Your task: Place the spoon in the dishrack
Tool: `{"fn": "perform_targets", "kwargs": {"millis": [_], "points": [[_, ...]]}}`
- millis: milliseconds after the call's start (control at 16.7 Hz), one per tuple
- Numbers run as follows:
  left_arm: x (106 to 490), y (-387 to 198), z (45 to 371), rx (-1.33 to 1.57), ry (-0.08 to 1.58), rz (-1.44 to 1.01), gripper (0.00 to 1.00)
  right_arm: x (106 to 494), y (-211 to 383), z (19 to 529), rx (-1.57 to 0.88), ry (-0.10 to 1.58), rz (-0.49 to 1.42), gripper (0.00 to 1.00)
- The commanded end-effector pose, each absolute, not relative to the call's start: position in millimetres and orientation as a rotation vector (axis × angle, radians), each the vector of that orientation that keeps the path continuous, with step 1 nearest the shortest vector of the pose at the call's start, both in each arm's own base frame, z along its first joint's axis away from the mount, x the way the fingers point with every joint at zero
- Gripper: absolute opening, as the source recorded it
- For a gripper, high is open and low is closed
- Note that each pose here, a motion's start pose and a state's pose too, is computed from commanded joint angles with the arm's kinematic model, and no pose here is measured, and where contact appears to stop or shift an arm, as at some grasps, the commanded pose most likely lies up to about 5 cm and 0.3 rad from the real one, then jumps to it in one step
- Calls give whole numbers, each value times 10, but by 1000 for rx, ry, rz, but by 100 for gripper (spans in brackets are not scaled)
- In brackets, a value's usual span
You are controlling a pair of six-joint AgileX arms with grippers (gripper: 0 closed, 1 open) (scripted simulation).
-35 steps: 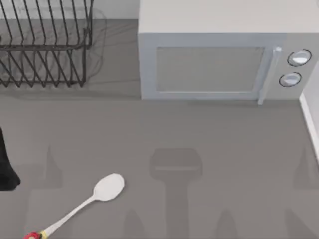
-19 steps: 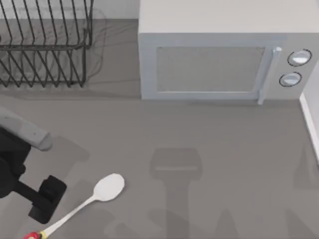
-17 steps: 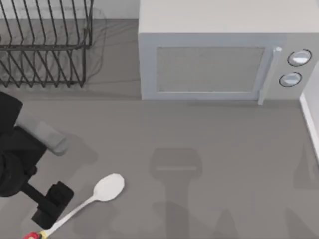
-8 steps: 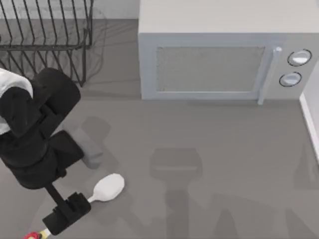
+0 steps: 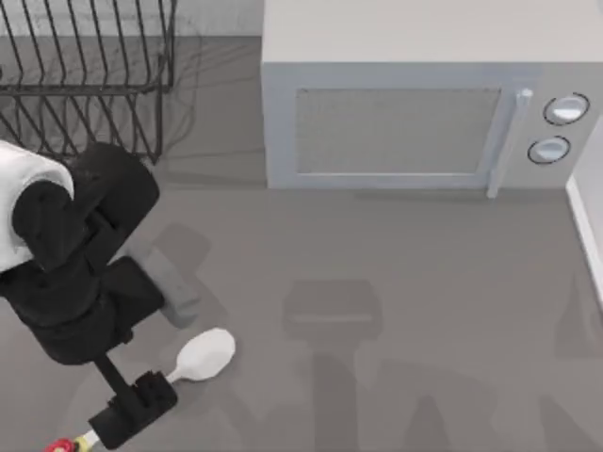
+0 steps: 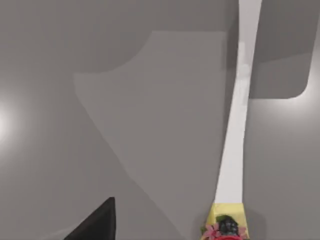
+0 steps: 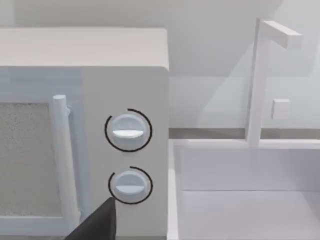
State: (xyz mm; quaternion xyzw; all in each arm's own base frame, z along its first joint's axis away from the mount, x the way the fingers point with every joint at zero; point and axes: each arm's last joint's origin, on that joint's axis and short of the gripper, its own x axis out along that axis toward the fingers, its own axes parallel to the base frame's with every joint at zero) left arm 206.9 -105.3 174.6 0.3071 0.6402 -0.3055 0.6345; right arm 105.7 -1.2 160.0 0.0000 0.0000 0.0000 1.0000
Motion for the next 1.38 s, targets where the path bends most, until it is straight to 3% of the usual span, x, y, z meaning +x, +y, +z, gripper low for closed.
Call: {"fn": "perform_targets", "kwargs": {"millis": [420,780,1380], "points": [[2068,-1055,1015,701,1454,-698,100,1057,-12,1600,0,0,0,100],[2045,-1043,921,702,1460,-699,100,1057,-12,1600,0,0,0,100],[2045,-1043,921,702,1460,-699,25,1057,-12,1600,0,0,0,100]]}}
